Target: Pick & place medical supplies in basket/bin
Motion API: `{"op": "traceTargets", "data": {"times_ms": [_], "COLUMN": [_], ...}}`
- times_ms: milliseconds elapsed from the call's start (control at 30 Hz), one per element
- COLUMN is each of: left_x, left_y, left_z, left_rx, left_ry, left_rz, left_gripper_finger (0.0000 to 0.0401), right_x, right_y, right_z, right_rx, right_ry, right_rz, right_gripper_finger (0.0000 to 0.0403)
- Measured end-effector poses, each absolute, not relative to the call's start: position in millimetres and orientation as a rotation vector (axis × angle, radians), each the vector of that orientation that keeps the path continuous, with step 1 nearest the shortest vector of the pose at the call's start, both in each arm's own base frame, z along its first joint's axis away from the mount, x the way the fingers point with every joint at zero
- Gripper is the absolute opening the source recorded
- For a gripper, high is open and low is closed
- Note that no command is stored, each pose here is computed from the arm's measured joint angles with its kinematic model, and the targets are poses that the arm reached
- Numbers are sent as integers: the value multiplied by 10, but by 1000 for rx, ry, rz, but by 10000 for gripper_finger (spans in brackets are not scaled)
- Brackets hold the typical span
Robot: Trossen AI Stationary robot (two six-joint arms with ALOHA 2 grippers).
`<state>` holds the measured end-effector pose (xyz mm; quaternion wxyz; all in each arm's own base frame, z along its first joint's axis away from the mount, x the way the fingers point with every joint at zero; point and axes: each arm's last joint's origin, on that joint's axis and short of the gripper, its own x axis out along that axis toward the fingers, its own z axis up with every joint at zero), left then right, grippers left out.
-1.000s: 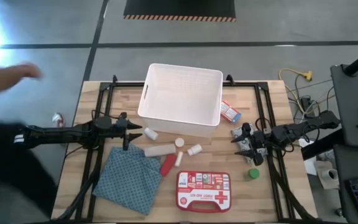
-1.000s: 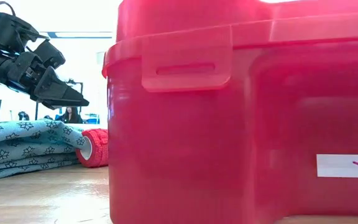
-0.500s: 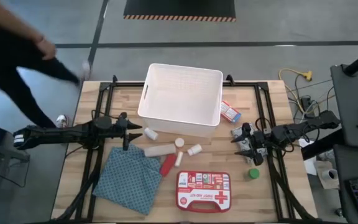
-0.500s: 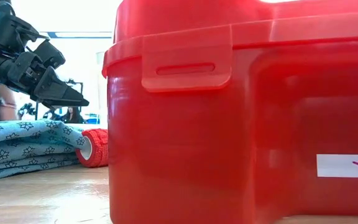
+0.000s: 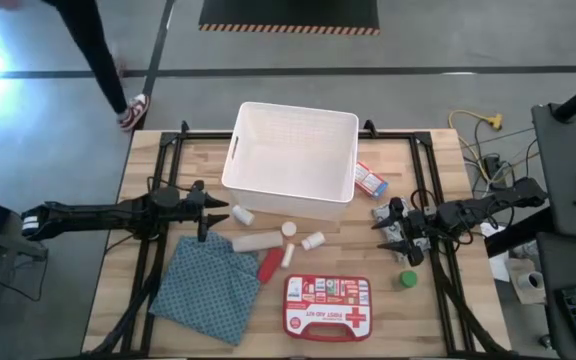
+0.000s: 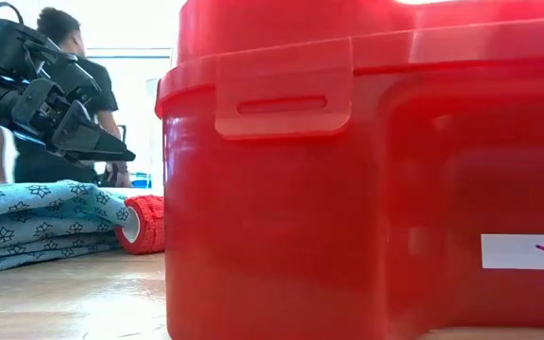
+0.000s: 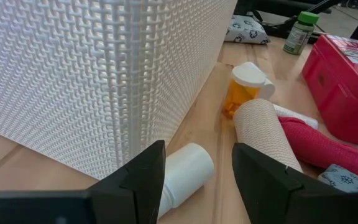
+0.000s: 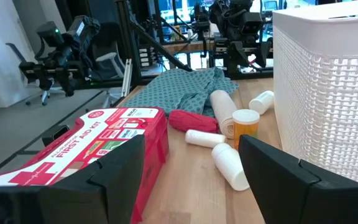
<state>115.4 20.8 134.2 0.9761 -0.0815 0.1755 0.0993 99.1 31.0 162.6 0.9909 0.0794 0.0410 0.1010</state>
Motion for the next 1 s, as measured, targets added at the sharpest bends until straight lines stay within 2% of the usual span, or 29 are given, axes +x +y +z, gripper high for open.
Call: {"op": "traceTargets", "data": {"times_ms": [133,200,333,367,600,733,833,1000], "left_x": [1154,1154,1154,1154,1154,1154,1154,1154], "left_y": [208,208,208,208,208,208,208,207], "left_z": [1342,1342,1342,1342,1341,1341,1341,1341], "left_rx": [-164,-164,-164,-164,-164,-164,-164,-164], "left_ry": [354,354,354,354,354,354,354,354], "left_rz": [200,200,200,200,200,200,200,200], "left_gripper_finger": [168,168,168,168,168,168,168,168], "right_x": [991,992,991,992,956,923,922,893], "right_y": [311,311,306,295,245,226,203,123], "right_z": [1637,1655,1762,1787,1991,2081,2082,2131], "right_rx": [241,435,957,1008,1123,1048,1027,1083], "right_ry": [80,81,23,-14,-264,-372,-408,-534], "right_rz": [201,197,214,191,186,191,110,-132], "right_gripper_finger": [249,249,249,249,249,249,249,249]}}
